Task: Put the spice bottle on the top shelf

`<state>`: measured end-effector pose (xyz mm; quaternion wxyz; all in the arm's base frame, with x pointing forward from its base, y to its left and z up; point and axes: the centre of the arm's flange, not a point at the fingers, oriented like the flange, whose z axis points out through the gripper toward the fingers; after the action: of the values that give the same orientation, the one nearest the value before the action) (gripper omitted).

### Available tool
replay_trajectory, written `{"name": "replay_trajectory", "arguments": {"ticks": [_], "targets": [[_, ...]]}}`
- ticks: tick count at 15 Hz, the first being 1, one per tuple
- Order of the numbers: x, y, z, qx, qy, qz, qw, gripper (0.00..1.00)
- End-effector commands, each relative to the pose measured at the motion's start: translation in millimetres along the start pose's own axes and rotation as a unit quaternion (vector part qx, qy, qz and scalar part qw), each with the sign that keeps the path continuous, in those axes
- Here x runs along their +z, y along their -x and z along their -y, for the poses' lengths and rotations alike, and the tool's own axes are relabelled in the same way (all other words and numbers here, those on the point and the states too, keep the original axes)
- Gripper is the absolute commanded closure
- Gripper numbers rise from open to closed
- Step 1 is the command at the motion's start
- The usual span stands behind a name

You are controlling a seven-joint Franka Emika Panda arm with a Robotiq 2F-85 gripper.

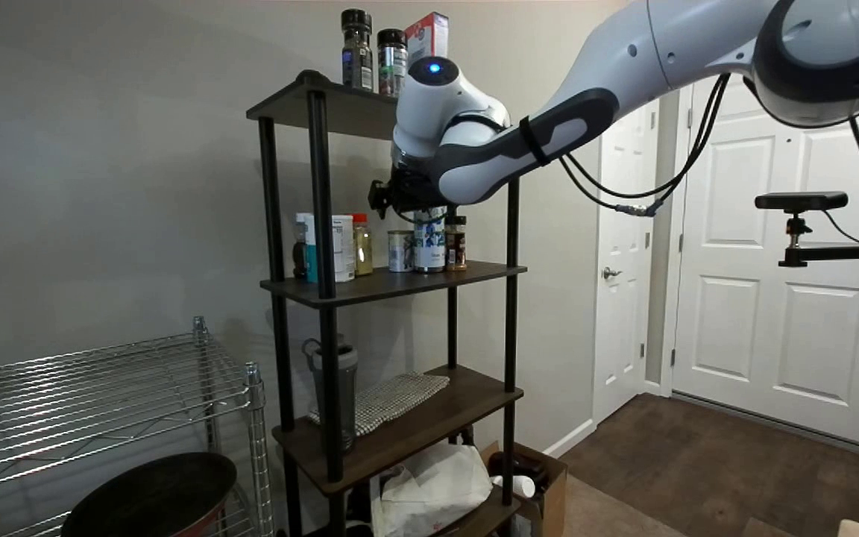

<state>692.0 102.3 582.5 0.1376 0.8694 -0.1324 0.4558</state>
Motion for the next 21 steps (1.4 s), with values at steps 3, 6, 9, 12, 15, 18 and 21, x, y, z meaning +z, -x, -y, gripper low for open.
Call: {"name": "replay_trajectory", "arguments": {"ticks": [3, 6, 9, 12, 15, 18, 21], "targets": [[36.0, -15.0, 22.1, -0.008, -0.013, -0.010, 0.9998, 0.00], [45.9, -14.9, 28.9, -0.001, -0.019, -0.013, 0.9997, 0.00], [56.3, -15.1, 31.8, 0.007, -0.028, -0.015, 0.9995, 0.00], [63.4, -18.1, 34.2, 0.012, -0.044, -0.021, 0.9987, 0.00], [66.5, -19.5, 34.1, 0.016, -0.055, -0.028, 0.9980, 0.00], [71.3, -19.7, 31.8, 0.021, -0.066, -0.025, 0.9973, 0.00], [75.2, -19.3, 31.7, 0.025, -0.090, -0.015, 0.9955, 0.00]]}}
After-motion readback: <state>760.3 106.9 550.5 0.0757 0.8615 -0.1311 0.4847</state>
